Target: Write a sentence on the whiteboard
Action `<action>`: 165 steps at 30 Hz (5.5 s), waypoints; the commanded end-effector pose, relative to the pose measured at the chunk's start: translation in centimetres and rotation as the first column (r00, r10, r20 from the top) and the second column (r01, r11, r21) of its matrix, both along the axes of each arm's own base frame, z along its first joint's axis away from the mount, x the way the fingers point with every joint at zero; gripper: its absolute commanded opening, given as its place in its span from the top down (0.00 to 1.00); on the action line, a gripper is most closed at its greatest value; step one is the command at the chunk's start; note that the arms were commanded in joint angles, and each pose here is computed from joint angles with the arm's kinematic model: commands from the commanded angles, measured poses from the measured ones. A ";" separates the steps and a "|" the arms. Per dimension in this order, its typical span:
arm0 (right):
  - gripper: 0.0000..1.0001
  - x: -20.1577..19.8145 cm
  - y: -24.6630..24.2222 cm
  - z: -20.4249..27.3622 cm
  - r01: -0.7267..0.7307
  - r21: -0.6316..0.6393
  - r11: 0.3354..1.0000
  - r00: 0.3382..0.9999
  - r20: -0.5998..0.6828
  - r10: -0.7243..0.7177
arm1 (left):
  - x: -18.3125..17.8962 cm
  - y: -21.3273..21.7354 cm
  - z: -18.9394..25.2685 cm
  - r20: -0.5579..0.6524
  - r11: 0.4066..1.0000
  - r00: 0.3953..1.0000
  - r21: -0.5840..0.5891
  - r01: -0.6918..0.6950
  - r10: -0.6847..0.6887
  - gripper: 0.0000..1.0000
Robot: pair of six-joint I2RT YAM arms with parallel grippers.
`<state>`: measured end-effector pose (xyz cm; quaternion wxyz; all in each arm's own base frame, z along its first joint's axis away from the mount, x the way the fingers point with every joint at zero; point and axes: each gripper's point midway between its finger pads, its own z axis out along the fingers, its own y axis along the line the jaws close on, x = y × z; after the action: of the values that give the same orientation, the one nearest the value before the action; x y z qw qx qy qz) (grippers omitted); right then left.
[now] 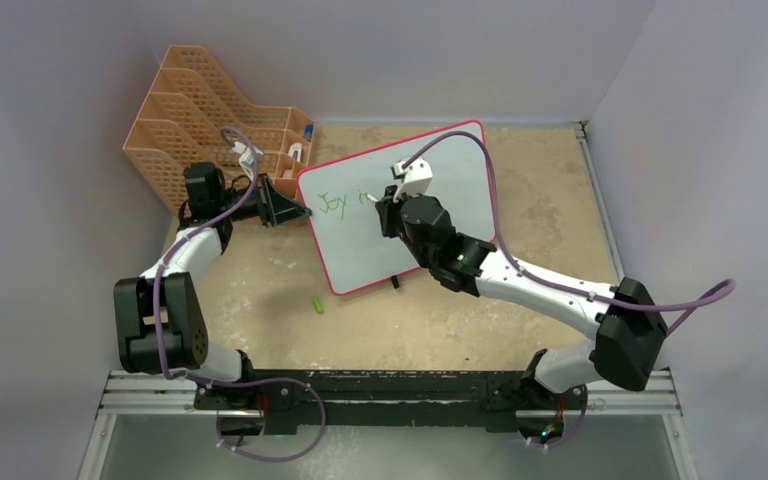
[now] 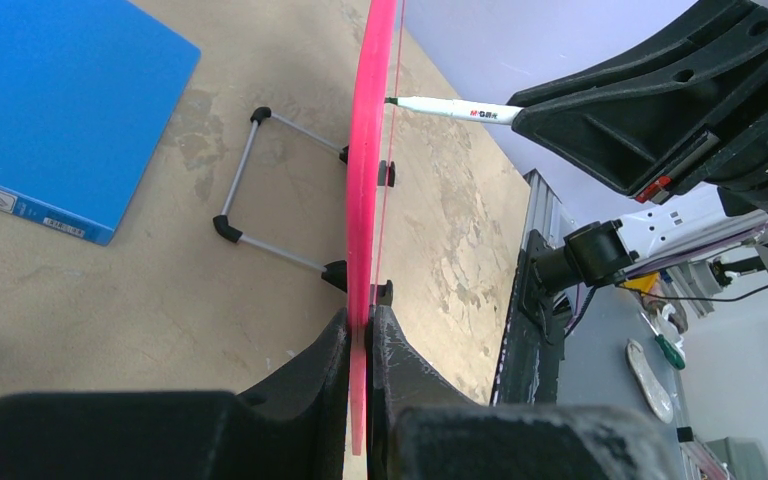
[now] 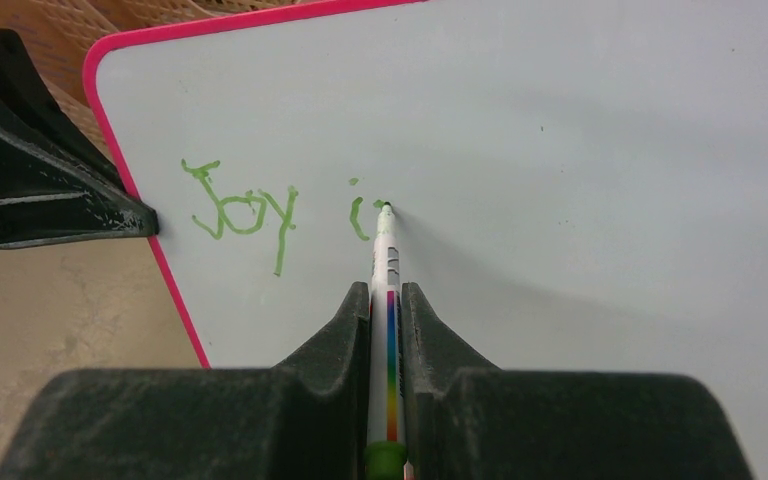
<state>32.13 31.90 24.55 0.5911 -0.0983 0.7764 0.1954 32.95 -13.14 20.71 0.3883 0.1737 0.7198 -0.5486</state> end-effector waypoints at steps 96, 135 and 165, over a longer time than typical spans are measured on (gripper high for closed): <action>1.00 -0.4 -3.0 4.7 0.048 0.073 0.996 0.997 0.057 -0.052 | -0.2 -0.5 1.6 0.071 1.000 0.997 0.013 0.019 -0.020 1.00; 1.00 2.1 -4.7 3.1 0.081 0.051 0.995 0.994 0.073 -0.084 | 0.0 -0.4 1.5 0.068 1.000 0.998 0.018 0.011 -0.012 1.00; 1.00 2.7 -5.0 1.7 0.114 0.029 0.993 0.992 0.046 -0.115 | -0.1 -0.4 1.6 0.070 1.000 0.997 0.015 0.017 -0.018 1.00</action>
<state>34.27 27.25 25.21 0.6059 -0.0686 0.7745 0.1683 32.92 -13.16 20.76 0.3887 0.1720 0.7211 -0.5471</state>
